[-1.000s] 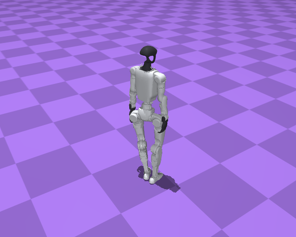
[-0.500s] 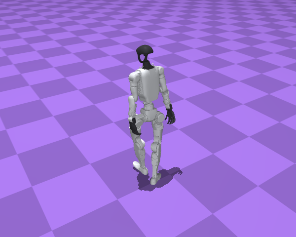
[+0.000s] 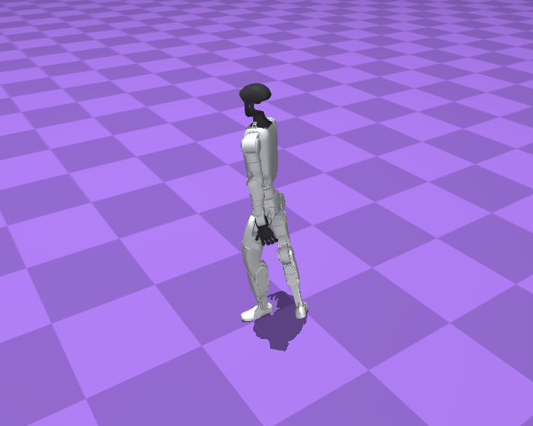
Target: In place motions
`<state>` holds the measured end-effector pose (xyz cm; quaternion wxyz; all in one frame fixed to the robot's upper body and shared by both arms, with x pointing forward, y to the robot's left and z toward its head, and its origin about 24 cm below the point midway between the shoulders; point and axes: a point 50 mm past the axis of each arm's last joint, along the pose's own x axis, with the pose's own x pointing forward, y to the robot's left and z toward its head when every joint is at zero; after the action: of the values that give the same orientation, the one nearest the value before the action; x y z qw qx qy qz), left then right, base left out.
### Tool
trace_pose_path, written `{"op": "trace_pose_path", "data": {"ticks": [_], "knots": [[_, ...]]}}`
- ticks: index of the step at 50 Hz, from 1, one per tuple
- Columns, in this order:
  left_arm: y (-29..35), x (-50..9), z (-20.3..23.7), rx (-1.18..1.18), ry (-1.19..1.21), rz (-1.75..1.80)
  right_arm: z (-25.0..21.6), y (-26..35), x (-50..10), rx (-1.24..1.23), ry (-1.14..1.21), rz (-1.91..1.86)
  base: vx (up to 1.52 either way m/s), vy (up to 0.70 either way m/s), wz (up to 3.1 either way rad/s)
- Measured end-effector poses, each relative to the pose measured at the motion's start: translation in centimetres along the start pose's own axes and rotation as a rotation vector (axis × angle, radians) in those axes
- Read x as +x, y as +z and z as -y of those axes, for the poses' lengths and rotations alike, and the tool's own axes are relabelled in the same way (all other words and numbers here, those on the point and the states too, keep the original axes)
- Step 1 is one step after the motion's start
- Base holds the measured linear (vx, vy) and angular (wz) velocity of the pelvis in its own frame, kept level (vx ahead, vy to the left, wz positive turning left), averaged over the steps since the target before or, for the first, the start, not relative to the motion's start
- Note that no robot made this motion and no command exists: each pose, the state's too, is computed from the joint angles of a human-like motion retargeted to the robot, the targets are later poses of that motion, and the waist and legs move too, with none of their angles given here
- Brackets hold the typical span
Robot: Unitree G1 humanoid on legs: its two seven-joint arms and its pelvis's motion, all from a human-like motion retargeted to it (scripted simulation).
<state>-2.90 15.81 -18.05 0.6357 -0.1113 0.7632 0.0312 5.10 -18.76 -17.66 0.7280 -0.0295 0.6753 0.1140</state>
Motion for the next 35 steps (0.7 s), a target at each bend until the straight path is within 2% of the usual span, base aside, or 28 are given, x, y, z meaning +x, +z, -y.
{"op": "trace_pose_path", "data": {"ticks": [10,16,20,32,35], "knots": [[3.7,-0.7,-0.4,0.194,0.021,0.085,0.7,-2.1,-0.2,-0.059,-0.05,-0.093,-0.06,0.15,1.31],[6.4,-1.3,-0.4,0.248,0.03,0.149,0.1,-0.9,0.0,0.065,-0.031,-0.015,-0.12,0.03,0.38],[7.5,-1.7,-0.7,0.311,0.038,0.169,-0.3,0.1,0.1,0.135,-0.015,0.038,-0.03,-0.05,3.76],[3.6,-1.1,-1.8,0.341,0.032,0.019,0.2,-4.2,-0.2,0.012,-0.016,-0.169,0.19,-0.06,1.34],[2.0,-0.7,-1.7,0.268,0.064,-0.016,0.1,-4.2,-0.2,0.016,-0.013,-0.181,0.14,-0.05,0.31]]}}
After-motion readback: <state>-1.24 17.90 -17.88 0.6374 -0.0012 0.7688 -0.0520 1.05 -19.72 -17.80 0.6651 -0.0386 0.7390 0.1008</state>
